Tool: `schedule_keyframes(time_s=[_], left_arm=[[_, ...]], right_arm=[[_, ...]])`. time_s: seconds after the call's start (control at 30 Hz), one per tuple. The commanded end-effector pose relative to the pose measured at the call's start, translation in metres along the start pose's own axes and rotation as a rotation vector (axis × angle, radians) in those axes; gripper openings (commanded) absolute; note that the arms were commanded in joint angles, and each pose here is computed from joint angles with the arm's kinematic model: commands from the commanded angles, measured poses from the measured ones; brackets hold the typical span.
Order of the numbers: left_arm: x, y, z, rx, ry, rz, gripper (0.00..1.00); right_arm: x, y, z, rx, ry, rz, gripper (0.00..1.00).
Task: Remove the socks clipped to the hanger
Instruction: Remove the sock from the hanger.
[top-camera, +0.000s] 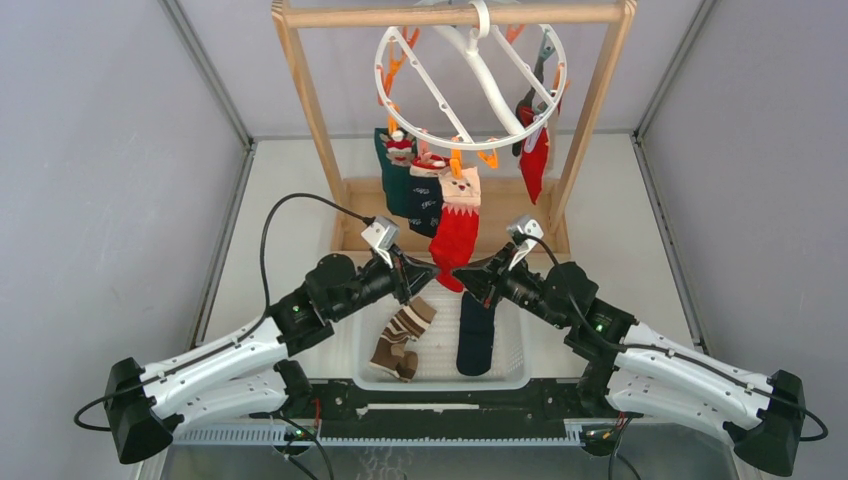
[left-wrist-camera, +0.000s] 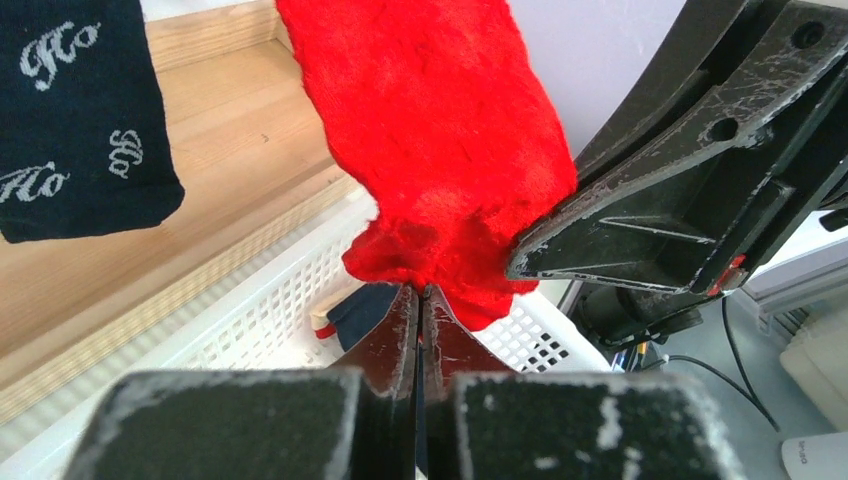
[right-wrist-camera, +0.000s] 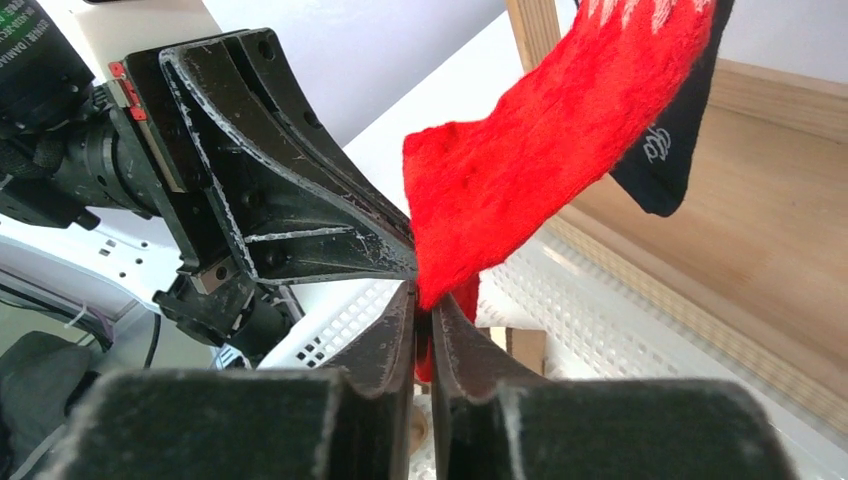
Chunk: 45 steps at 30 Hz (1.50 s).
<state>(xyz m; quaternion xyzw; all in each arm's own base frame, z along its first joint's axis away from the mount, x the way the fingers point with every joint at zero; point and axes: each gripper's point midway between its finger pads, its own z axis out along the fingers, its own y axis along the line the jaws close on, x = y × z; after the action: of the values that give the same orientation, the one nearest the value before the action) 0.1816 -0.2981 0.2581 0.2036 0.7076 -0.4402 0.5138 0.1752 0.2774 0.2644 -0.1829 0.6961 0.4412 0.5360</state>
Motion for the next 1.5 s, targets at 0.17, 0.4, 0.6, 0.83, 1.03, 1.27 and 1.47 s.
schedule_keyframes(time_s=[0.17, 0.4, 0.6, 0.83, 1.03, 1.27, 1.47], left_arm=[[-0.035, -0.013, -0.008, 0.016, -0.076, 0.004, 0.0], [-0.04, -0.013, -0.013, 0.009, -0.082, 0.01, 0.0], [-0.048, -0.008, -0.018, -0.034, -0.091, 0.03, 0.0], [-0.061, -0.009, -0.022, -0.051, -0.107, 0.05, 0.0], [-0.06, -0.007, -0.026, -0.064, -0.082, 0.056, 0.0], [-0.071, 0.008, -0.035, -0.158, -0.09, 0.028, 0.0], [-0.084, 0.019, -0.041, -0.204, -0.09, -0.004, 0.0]], right_arm=[[-0.022, 0.001, -0.002, 0.025, -0.052, 0.004, 0.36], [-0.033, -0.005, -0.008, 0.06, -0.075, -0.025, 0.56], [-0.063, -0.009, -0.016, 0.098, -0.131, -0.079, 0.64], [-0.085, -0.017, -0.018, 0.102, -0.161, -0.098, 0.64], [-0.1, -0.019, -0.012, 0.077, -0.192, -0.117, 0.64], [-0.129, -0.018, -0.001, 0.015, -0.264, -0.159, 0.64], [-0.151, -0.01, 0.012, -0.063, -0.295, -0.185, 0.64]])
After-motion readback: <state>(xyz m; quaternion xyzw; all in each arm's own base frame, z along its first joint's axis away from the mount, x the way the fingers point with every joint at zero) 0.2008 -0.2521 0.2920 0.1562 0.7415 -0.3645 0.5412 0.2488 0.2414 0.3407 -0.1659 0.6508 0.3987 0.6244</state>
